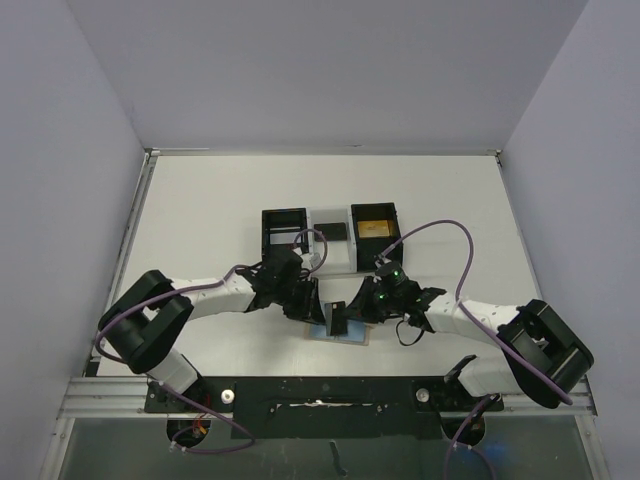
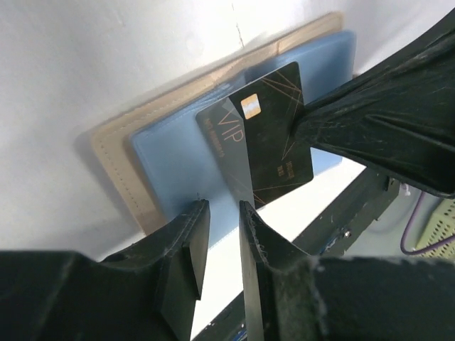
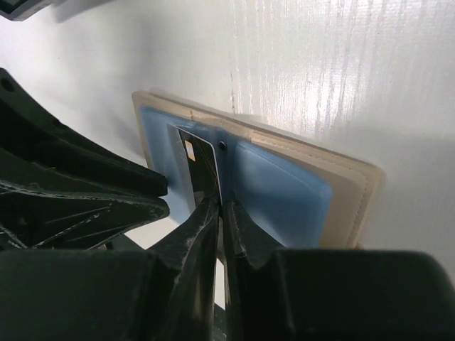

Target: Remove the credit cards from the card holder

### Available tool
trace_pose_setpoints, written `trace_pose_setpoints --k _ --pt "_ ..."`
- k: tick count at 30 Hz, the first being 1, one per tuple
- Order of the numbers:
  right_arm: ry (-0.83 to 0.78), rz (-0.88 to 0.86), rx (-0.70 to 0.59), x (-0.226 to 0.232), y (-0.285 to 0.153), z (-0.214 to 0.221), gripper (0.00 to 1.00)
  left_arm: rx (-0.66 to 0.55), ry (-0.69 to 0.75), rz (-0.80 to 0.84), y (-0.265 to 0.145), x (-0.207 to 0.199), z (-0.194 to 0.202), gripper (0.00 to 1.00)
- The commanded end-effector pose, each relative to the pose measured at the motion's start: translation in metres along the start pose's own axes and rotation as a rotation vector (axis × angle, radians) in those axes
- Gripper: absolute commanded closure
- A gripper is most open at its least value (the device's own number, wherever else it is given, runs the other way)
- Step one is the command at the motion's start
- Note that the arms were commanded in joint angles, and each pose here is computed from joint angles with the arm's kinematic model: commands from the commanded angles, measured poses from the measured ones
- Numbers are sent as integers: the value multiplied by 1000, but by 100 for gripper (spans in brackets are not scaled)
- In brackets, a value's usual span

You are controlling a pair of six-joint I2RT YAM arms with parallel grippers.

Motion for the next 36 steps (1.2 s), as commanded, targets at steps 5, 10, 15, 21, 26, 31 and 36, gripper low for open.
trace_pose_setpoints --k 5,10,15,21,26,31,36 --pt "8 -114 -45 16 -6 -10 89 72 17 -44 13 13 12 81" --pt "12 -155 -38 19 -6 -8 85 80 6 -103 15 24 17 82" --pt "22 -187 -23 21 -2 -6 83 84 4 -114 15 26 19 83" --pt "27 -195 -12 21 1 -4 83 80 -3 -121 14 28 20 84" --pt "28 -194 -6 19 3 -3 83 76 -5 -119 14 27 20 84" --pt "34 -219 6 22 5 -1 83 77 -6 -119 14 27 20 85" --pt "39 -219 6 21 6 0 83 74 -5 -119 13 27 20 85"
Point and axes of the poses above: each gripper's point midway between its finger pads, its own y axis out along the fingers, its own x axis along the line the jaws close on, z = x × y, the point moved 3 cm from there along -y, back along the fingers
